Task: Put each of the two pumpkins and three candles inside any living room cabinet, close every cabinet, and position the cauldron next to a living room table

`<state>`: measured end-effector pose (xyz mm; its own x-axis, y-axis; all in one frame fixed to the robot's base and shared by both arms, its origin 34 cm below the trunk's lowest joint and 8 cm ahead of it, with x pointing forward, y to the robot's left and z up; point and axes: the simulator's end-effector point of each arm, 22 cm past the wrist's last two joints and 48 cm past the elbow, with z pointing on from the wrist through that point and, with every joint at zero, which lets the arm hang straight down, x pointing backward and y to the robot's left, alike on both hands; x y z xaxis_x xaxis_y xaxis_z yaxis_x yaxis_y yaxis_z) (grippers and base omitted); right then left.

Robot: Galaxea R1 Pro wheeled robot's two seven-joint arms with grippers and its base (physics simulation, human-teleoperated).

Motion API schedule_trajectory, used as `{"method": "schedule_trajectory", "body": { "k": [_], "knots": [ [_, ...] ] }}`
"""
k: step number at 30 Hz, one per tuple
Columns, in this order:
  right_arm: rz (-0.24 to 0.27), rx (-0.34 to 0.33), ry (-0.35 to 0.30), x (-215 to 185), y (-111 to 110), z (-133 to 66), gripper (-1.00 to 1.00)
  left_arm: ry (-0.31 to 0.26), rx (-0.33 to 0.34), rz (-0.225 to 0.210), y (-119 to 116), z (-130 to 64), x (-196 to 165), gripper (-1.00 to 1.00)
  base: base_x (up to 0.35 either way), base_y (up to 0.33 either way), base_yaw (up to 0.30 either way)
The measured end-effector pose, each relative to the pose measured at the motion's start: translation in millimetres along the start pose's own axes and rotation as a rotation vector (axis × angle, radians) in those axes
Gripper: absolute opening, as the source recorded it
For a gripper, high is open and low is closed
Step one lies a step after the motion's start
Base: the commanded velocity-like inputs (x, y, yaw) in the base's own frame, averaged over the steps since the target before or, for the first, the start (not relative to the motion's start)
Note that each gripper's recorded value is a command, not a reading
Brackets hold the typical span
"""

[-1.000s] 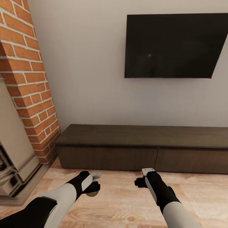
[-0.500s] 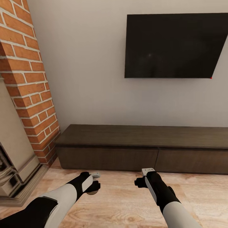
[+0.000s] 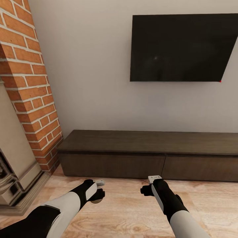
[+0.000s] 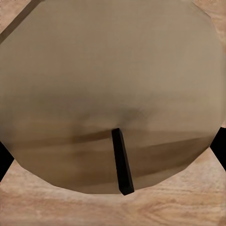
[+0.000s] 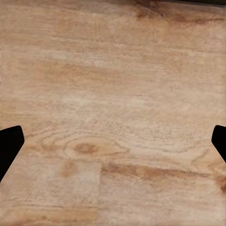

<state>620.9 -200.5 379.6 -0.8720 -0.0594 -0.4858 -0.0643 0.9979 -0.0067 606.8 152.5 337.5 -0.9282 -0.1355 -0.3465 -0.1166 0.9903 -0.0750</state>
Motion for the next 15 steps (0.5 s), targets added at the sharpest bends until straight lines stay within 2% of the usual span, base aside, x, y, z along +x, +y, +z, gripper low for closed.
{"method": "schedule_trajectory", "body": {
  "k": [13,15],
  "knots": [
    [0.002,0.0,0.0,0.0,-0.6,0.0,1.0,-0.013,0.005,-0.004,-1.6,-1.8,-5.9,-1.0,0.0,0.0,0.0],
    [0.003,-0.001,0.0,-0.2,-0.8,-0.1,1.0,-0.043,0.022,-0.006,-7.5,-6.9,-19.8,-1.0,0.0,0.0,0.0]
  ]
}}
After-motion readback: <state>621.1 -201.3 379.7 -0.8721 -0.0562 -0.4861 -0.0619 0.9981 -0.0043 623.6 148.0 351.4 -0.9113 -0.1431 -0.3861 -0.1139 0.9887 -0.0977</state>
